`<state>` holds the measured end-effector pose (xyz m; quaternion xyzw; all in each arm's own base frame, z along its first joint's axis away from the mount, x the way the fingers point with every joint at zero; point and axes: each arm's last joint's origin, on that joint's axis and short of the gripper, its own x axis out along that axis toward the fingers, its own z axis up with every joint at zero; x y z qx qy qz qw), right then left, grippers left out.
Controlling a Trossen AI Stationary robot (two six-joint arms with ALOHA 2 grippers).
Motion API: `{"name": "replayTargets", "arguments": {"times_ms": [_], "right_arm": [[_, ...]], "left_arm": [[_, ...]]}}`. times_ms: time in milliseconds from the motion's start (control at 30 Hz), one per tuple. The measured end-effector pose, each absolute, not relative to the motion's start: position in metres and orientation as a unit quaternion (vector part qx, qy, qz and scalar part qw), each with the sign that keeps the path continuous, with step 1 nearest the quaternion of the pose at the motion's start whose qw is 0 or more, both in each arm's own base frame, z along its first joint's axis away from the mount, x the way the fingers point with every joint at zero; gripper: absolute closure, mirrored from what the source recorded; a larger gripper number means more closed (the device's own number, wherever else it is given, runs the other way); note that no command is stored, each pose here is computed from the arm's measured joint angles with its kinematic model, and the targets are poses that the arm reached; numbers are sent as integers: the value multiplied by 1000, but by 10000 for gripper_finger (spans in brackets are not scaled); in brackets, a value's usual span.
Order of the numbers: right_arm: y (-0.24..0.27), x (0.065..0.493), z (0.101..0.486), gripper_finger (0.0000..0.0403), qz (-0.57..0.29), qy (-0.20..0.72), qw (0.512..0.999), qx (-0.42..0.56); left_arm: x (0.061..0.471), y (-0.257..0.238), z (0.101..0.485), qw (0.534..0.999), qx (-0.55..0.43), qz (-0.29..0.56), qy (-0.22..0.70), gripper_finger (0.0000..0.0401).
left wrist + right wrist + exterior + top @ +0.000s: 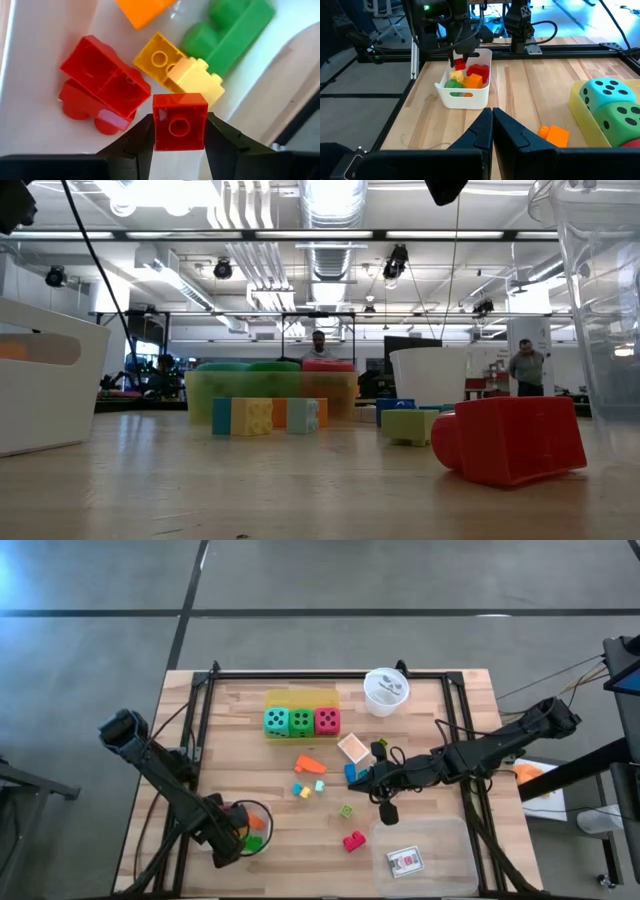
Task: Pick & Place Toys
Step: Put the red game piece into the white bin
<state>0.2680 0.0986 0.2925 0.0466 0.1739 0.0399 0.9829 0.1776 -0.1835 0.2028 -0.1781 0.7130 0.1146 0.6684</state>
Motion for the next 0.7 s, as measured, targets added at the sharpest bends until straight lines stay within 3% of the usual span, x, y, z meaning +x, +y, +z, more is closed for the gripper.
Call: {"name": "replayTargets", "arguments": {"times_ms": [500,700], "right_arm": [[99,268,293,394,40,174,983,46],[99,268,293,394,40,174,983,46]], "left_arm": [[180,-177,205,671,-196,150,699,259],[180,-174,205,679,-191,182,686,196]]}}
